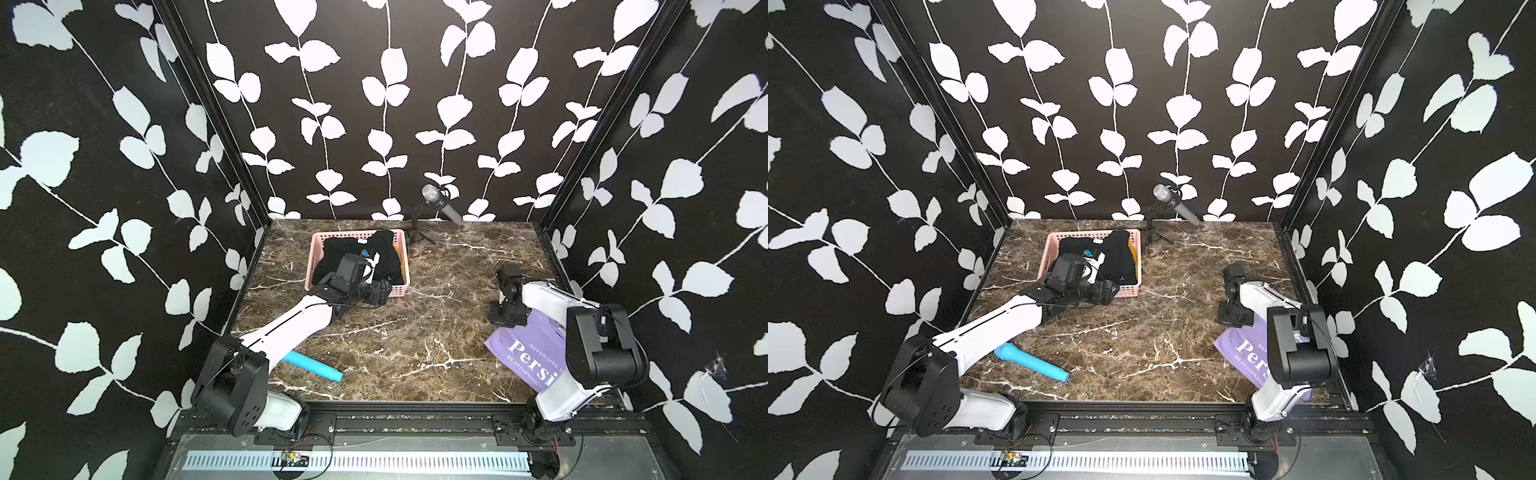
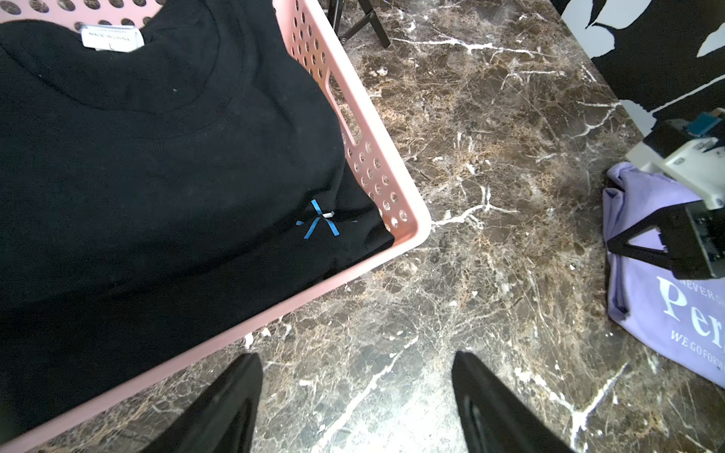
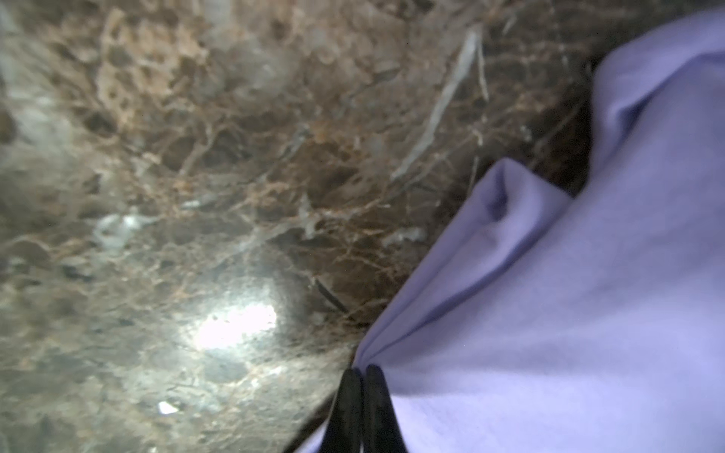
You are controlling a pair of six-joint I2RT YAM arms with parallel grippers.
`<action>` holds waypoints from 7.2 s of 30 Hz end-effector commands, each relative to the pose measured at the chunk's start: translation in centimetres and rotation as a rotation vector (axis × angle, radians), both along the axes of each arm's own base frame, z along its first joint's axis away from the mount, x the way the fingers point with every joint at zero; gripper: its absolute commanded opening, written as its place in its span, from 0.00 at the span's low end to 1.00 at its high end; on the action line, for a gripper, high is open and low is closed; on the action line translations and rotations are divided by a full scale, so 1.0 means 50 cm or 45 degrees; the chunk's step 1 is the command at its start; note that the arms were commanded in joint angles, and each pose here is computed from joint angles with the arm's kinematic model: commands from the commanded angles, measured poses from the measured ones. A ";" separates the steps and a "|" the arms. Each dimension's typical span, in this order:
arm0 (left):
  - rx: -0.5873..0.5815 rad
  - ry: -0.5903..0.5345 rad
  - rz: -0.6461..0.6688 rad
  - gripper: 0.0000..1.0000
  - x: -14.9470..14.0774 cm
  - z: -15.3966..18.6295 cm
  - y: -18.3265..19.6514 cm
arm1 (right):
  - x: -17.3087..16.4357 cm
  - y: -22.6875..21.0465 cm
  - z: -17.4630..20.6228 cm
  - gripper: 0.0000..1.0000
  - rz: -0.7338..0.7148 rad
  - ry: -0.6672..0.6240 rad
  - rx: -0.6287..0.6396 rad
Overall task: Put the folded t-shirts into the basket
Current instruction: Move the T-shirt to the center of the board, then pick up the T-shirt from the center of the board, then place the T-shirt in the bin.
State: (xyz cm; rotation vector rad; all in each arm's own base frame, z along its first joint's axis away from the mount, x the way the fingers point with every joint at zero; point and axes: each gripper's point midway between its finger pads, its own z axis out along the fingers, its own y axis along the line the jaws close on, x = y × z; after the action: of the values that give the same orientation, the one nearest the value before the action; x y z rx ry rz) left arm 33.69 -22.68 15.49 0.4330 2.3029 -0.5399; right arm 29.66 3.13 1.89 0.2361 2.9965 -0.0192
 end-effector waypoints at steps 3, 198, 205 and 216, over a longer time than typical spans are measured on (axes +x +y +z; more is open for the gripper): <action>0.047 -0.027 0.020 0.79 -0.007 -0.004 0.019 | -0.020 0.081 -0.015 0.00 0.108 0.018 0.090; 0.197 0.128 0.511 0.00 0.378 0.019 0.362 | 0.486 0.773 0.342 0.00 0.300 -0.965 0.677; 0.235 0.195 0.505 0.00 0.412 -0.039 0.363 | 0.525 0.759 0.287 0.00 0.271 -0.921 0.646; 0.254 0.232 0.533 0.21 0.415 -0.066 0.371 | 0.554 0.733 0.250 0.20 0.293 -0.900 0.592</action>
State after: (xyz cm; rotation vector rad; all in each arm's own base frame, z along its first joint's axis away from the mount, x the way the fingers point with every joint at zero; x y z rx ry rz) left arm 54.64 -4.88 10.96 -0.0015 2.5455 -0.1782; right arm 56.01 40.70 12.69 -0.0521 2.3143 0.6659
